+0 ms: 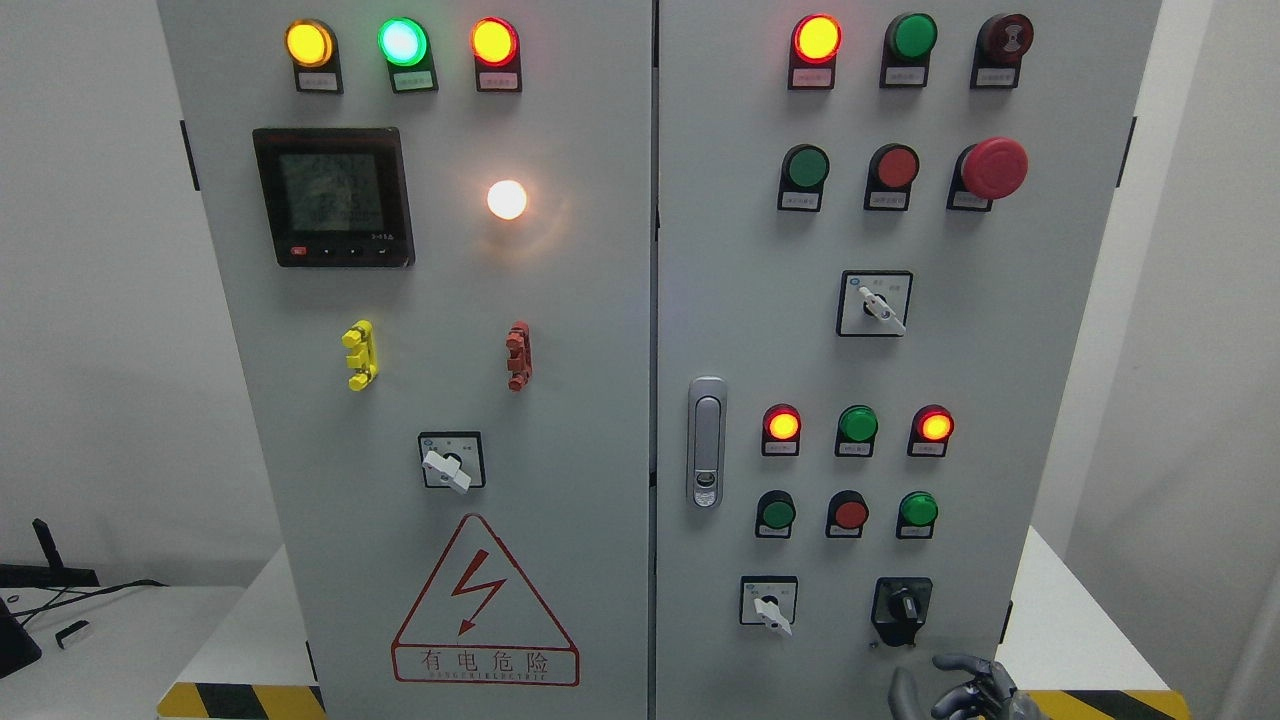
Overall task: Trip black knob to open circuit
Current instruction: 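Raise the right hand up toward the black rotary knob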
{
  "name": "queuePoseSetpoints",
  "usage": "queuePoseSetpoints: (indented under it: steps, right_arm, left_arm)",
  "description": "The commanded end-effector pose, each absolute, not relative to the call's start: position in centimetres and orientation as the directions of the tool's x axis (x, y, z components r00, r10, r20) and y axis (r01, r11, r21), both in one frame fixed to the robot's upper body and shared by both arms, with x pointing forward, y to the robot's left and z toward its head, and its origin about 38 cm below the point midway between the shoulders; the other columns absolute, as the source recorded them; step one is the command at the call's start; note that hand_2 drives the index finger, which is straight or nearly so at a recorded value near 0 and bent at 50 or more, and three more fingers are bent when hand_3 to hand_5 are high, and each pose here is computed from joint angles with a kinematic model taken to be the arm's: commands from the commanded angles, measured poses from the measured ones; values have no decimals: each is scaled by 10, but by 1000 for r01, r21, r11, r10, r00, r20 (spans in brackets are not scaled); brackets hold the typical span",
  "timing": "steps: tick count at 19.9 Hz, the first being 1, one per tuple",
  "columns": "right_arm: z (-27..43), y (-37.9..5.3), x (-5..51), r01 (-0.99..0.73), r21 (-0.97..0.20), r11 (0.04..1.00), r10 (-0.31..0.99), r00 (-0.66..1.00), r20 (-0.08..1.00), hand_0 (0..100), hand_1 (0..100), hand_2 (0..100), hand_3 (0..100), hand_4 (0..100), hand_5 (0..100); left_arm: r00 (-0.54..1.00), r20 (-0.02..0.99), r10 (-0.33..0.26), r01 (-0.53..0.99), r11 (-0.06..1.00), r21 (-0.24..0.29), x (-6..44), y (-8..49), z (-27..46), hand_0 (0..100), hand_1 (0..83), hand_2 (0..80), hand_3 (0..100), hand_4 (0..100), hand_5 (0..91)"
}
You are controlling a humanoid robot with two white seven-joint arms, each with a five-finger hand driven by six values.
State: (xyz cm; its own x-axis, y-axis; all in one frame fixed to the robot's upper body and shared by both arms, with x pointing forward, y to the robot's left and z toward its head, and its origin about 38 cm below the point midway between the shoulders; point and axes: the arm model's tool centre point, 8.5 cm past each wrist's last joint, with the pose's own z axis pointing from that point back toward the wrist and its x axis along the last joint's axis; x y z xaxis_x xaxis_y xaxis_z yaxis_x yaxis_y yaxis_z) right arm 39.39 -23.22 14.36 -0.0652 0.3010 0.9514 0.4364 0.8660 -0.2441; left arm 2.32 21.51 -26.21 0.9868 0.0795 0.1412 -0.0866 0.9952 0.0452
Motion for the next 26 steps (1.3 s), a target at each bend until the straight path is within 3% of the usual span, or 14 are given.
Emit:
queuePoseSetpoints:
  steps: [1,26]
  right_arm:
    - [135,-244,404,455,-254,854,298,-26,954,271,727,451,828,858,976]
    - [147,-245,416,464,-244,851,294,-36,955,237,748,457,846,864,977]
  left_arm:
    - [989,142,49,-56,997,45,24,215,-262,120,389,0,0,0,0]
    - [989,142,49,-56,998,43,24,214,-262,120,389,0,0,0,0]
